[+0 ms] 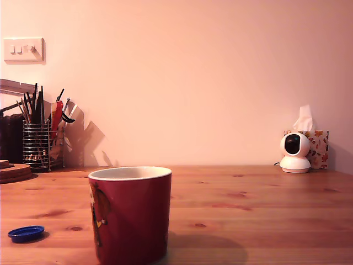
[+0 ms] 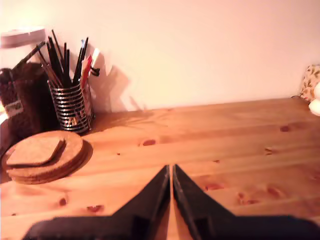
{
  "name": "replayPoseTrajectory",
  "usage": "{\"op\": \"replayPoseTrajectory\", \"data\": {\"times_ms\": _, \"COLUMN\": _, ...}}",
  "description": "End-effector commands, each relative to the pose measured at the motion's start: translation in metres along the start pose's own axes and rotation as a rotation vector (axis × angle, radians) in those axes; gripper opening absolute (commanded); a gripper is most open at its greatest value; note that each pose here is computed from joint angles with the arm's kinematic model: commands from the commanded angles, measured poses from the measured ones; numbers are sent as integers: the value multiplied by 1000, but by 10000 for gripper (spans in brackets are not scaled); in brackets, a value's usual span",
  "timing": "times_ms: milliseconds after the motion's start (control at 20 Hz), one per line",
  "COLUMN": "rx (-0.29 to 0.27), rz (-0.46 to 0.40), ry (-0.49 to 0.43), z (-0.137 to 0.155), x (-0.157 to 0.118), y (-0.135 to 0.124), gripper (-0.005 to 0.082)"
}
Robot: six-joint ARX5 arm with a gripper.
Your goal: Pick up the coffee capsules on the table and drop them inside the coffee cup
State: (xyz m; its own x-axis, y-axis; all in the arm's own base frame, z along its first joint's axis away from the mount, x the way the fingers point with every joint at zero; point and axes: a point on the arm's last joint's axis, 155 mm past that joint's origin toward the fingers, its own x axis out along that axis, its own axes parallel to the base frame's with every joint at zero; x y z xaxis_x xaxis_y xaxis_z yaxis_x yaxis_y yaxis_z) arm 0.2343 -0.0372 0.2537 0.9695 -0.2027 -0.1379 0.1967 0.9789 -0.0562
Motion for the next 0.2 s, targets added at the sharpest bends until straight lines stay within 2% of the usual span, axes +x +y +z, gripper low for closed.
{"op": "replayPoseTrajectory", "data": {"times_ms": 0, "rx": -8, "rz": 9, "ry": 7, "z": -4, "x": 2, "y": 2, "gripper": -24}}
{"op": "replayPoseTrajectory", "data": {"times_ms": 150, "rx": -9, "rz": 9, "ry": 8, "z": -5, "x": 2, "y": 2, "gripper": -24}}
